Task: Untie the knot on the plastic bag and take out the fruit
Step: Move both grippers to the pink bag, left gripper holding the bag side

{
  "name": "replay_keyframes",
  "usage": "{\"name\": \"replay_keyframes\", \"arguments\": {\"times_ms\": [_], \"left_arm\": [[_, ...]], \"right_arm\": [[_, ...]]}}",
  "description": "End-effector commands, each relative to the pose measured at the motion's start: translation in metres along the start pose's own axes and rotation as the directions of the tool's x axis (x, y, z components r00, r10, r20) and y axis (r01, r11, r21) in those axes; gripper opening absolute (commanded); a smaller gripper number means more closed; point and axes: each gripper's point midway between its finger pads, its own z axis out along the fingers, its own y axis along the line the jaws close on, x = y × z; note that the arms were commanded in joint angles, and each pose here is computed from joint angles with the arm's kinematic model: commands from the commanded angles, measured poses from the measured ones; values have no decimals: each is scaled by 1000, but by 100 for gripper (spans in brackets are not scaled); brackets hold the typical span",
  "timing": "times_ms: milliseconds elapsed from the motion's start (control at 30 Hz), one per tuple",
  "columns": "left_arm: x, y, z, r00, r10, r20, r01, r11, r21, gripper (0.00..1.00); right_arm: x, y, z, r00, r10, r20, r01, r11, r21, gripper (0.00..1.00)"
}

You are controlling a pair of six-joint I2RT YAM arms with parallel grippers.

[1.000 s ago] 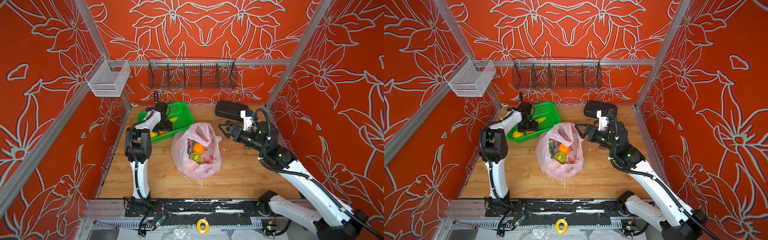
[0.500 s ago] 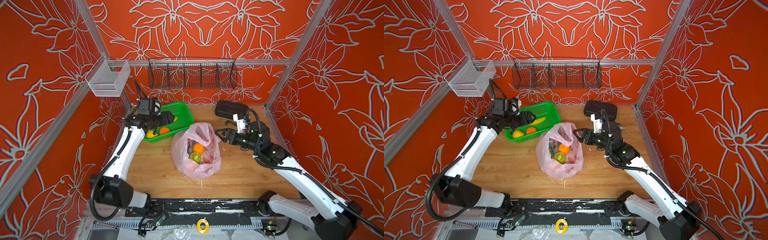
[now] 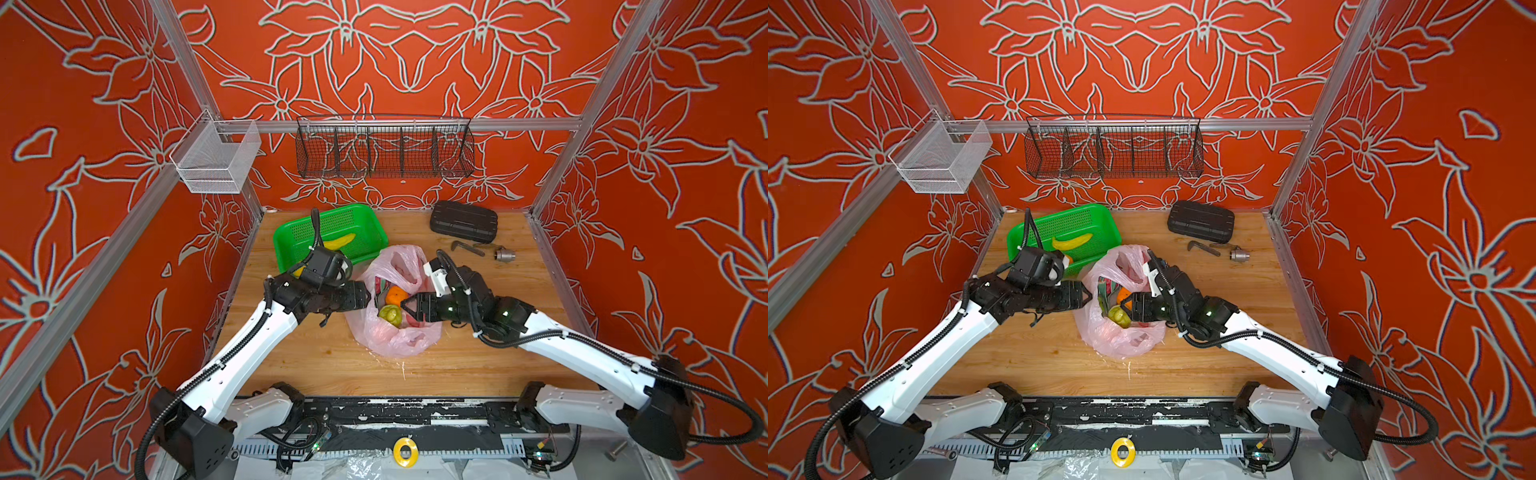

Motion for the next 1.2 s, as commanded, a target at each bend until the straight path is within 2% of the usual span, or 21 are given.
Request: {"name": "replay_keyframes", "arguments": {"times_ms": [0, 167, 333, 500, 633, 833, 1167], "left_arm": [[20, 9, 19, 999, -46, -28, 45, 998, -40, 81], [37, 3, 52, 994, -32, -107, 27, 999, -42, 83], [48, 9, 74, 988, -29, -151, 17, 997, -80, 81], [63, 28, 84, 979, -55, -195, 26, 989, -147, 49], [79, 41, 88, 970, -67, -233, 25, 983, -181, 33], [95, 53, 92, 960, -89, -267, 35, 979, -201, 17], [105, 68, 95, 961, -110, -254, 49, 971, -232, 6]], "right_arm": [[7, -18, 16, 999, 28, 28, -31, 995, 99, 72], [16, -30, 42, 998, 61, 26, -65, 982, 177, 74], [18, -50, 60, 989, 140, 53, -149, 953, 263, 78], [18, -50, 79, 972, 222, 79, -234, 941, 245, 81], [14, -47, 94, 966, 249, 77, -260, 933, 249, 84], [22, -53, 113, 963, 268, 31, -265, 916, 301, 87], [44, -85, 124, 962, 273, -9, -241, 862, 446, 86]]}}
